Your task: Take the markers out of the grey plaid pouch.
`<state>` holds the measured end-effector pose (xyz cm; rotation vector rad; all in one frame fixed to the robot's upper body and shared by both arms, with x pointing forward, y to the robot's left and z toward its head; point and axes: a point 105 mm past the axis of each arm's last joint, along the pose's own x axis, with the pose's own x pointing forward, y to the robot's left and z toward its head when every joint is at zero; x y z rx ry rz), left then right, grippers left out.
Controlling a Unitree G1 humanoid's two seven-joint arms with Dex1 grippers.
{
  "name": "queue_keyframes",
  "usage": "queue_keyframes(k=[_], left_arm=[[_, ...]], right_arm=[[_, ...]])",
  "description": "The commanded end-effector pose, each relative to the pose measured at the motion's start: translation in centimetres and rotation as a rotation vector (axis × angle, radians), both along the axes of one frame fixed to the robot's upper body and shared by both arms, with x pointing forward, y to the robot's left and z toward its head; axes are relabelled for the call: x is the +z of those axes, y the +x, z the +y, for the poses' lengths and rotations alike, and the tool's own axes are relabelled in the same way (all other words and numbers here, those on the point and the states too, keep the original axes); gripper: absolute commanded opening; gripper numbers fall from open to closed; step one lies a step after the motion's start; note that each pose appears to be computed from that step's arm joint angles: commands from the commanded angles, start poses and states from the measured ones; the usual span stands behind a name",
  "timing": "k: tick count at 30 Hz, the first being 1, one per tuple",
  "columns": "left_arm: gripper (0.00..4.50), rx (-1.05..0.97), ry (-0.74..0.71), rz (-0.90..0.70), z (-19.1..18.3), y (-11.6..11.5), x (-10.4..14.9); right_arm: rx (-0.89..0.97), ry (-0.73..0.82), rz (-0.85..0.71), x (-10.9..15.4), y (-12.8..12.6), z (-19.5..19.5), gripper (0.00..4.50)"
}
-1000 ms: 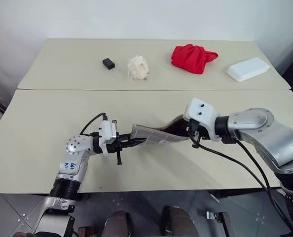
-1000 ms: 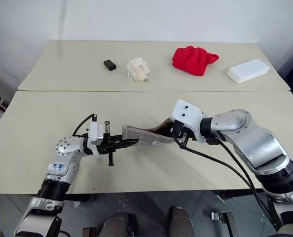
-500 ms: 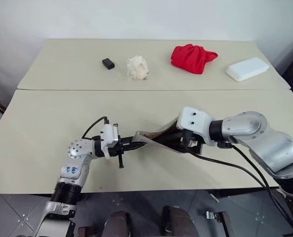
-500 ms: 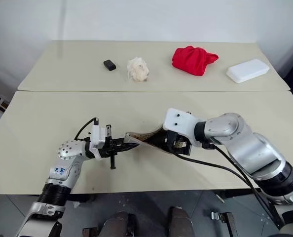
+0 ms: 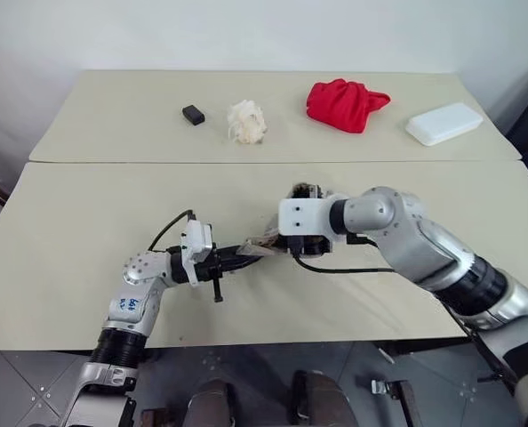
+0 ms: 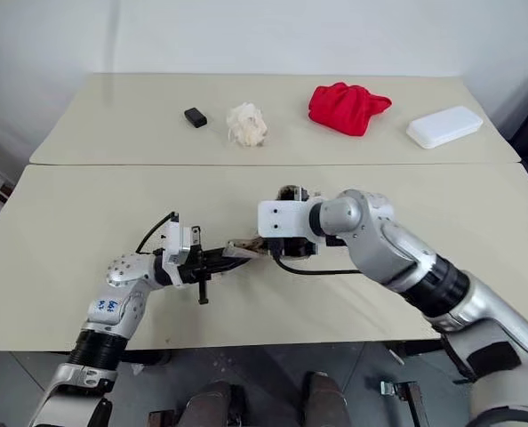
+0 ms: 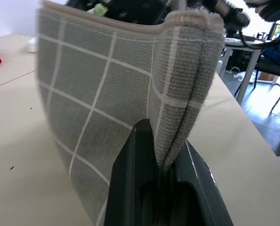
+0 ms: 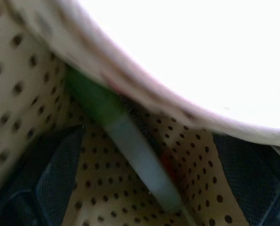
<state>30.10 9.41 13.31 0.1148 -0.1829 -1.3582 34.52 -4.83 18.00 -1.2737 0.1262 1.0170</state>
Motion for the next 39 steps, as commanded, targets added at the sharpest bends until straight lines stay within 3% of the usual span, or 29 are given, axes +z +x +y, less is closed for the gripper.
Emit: queue_keyframes(k=[1, 7, 11, 20, 23, 30, 39], left_arm=[[0.00, -0.070, -0.061, -0.012, -0.8, -0.5, 1.6], [0.00, -0.137, -0.094, 0.133, -0.4, -1.1, 2.3], [0.00, -0.192, -0.118, 0.248, 0.2, -1.8, 3.1], [0.00, -0.244, -0.116, 0.350, 1.1, -2.2, 3.5], [0.00, -0.253, -0.118, 0.361, 1.1, -2.2, 3.6], [0.00, -0.257, -0.116, 0.367, 1.1, -2.4, 3.4], [0.00, -0.122, -0.082, 0.259, 2.2, -1.1, 3.2]], right_arm=[[0.023, -0.045, -0.045, -0.3, 0.8, 0.3, 4.47], [0.053, -0.003, -0.106, 0.4, 1.3, 0.8, 4.47], [0.149, -0.016, -0.025, -1.6, 0.1, 1.0, 4.47], [0.161, -0.059, -0.021, -3.6, 0.6, 0.9, 4.47], [0.170, -0.070, -0.016, -4.1, 0.5, 1.0, 3.84], [0.176, -0.073, -0.027, -3.4, 0.3, 0.9, 1.76], [0.181, -0.039, -0.060, -0.6, -0.6, -1.3, 1.70]])
